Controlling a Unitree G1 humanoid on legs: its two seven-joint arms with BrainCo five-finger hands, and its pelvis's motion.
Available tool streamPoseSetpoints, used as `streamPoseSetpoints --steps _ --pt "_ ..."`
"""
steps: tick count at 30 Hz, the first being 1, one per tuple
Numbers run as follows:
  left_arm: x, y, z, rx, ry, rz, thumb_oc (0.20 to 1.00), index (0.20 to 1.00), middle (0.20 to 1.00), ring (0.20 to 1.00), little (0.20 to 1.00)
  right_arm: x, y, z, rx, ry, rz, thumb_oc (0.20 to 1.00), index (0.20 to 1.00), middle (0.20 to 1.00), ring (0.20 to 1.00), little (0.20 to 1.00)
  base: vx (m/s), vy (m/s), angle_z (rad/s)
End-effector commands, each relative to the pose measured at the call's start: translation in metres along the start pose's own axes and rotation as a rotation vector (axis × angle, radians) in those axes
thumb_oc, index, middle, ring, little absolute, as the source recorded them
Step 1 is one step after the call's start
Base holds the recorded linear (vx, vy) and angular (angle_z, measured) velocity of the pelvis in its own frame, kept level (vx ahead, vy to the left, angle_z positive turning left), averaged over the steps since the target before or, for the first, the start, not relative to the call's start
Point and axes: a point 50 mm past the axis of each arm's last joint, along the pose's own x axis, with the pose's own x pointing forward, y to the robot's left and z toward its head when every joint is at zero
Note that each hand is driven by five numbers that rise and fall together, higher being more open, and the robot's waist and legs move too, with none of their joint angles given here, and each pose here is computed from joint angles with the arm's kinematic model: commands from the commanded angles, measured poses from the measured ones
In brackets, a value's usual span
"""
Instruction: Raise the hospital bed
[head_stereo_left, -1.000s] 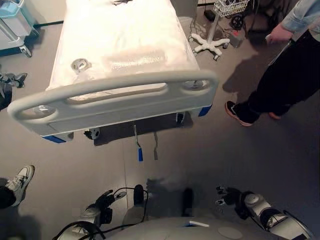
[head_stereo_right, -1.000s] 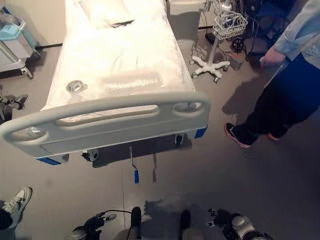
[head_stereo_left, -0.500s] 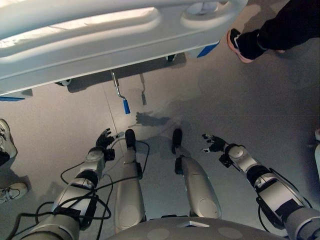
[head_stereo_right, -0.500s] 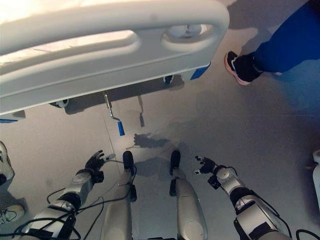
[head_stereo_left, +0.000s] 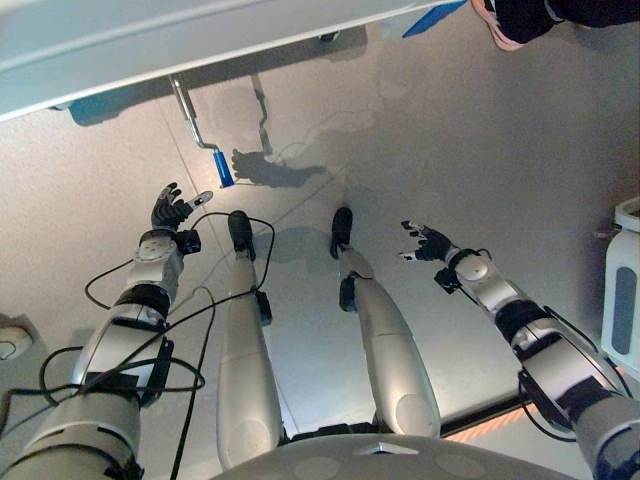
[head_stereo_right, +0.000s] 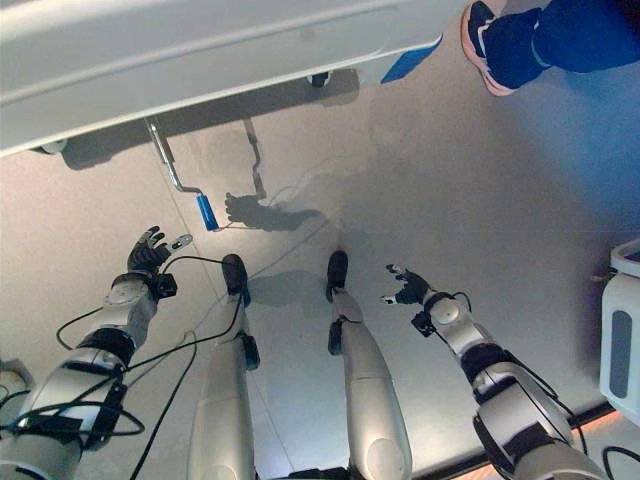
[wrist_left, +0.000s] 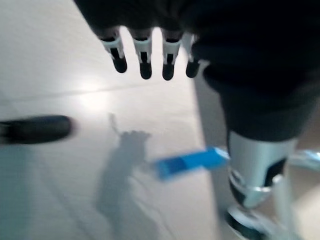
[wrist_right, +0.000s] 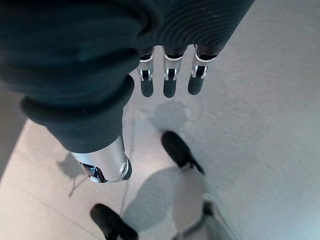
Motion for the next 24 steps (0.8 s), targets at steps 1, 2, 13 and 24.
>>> streamPoseSetpoints --steps 1,2,13,24 --pt "0.002 0.022 0.018 -0.016 -0.069 0.088 1.0 1.0 1.0 1.0 1.0 -0.009 -0.002 -0.009 0.024 -0.017 -0.026 1.0 1.0 1.0 1.0 1.0 0.03 -0.041 0.03" --pt "0.004 0.024 0.025 -0.018 -0.094 0.096 1.0 1.0 1.0 1.0 1.0 -0.009 -0.003 -0.009 0.026 -0.02 -0.034 1.0 1.0 1.0 1.0 1.0 0.03 -0.055 0.02" --pt "0.013 0.016 0.076 0.019 -0.233 0.083 1.0 1.0 1.0 1.0 1.0 -0.006 0.003 0.001 0.009 -0.055 -0.001 1.0 1.0 1.0 1.0 1.0 0.01 -0.05 0.02" --pt "0.015 -0.005 0.089 0.066 -0.262 -0.014 1.0 1.0 1.0 1.0 1.0 -0.002 0.004 0.005 -0.02 -0.054 0.035 1.0 1.0 1.0 1.0 1.0 0.0 0.0 0.0"
